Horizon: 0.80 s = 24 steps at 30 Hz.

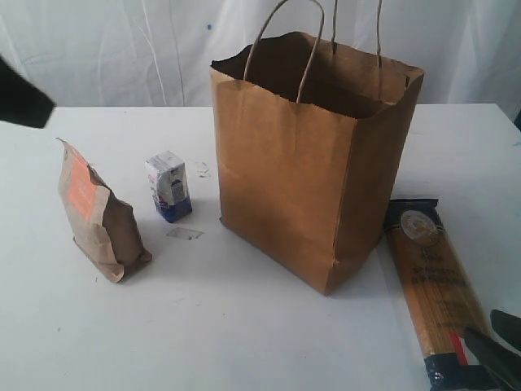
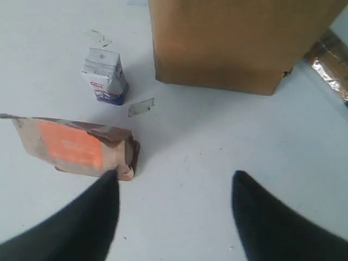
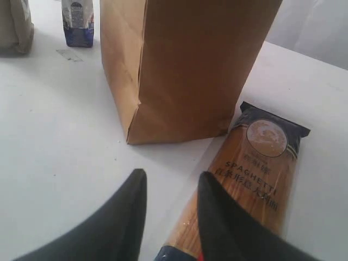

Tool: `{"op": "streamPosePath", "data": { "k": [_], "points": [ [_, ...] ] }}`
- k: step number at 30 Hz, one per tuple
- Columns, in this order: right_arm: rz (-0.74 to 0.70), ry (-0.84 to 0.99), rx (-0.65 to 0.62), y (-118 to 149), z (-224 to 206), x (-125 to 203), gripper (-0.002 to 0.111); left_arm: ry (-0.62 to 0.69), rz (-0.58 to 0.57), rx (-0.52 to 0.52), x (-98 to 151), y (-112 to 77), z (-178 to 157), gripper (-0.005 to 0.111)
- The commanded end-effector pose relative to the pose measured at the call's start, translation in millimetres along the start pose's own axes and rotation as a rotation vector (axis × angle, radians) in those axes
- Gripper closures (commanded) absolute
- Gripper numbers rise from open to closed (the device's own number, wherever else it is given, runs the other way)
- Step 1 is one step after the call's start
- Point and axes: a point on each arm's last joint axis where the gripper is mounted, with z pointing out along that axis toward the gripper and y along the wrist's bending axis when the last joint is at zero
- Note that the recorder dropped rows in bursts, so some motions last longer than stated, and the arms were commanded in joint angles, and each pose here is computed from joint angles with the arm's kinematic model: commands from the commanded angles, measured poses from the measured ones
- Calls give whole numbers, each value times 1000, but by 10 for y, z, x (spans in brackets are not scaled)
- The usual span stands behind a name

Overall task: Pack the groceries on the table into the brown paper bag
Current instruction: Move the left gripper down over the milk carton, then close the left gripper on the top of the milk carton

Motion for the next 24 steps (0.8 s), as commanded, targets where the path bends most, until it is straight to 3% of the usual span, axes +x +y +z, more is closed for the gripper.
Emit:
{"op": "streamPosePath", "data": {
  "k": [1, 9, 15, 24],
  "points": [
    [-1, -4, 7, -4, 1, 10, 77, 84, 45, -23, -400, 205, 337, 31],
    [-1, -4, 7, -4, 1, 10, 77, 196, 102, -44, -889, 549, 1140, 31],
    [-1, -4, 7, -4, 1, 10, 77, 335, 158, 0, -826, 744, 1936, 31],
    [1, -4, 7, -3, 1, 10, 77, 351, 256, 5, -753, 854, 2370, 31]
  ]
}}
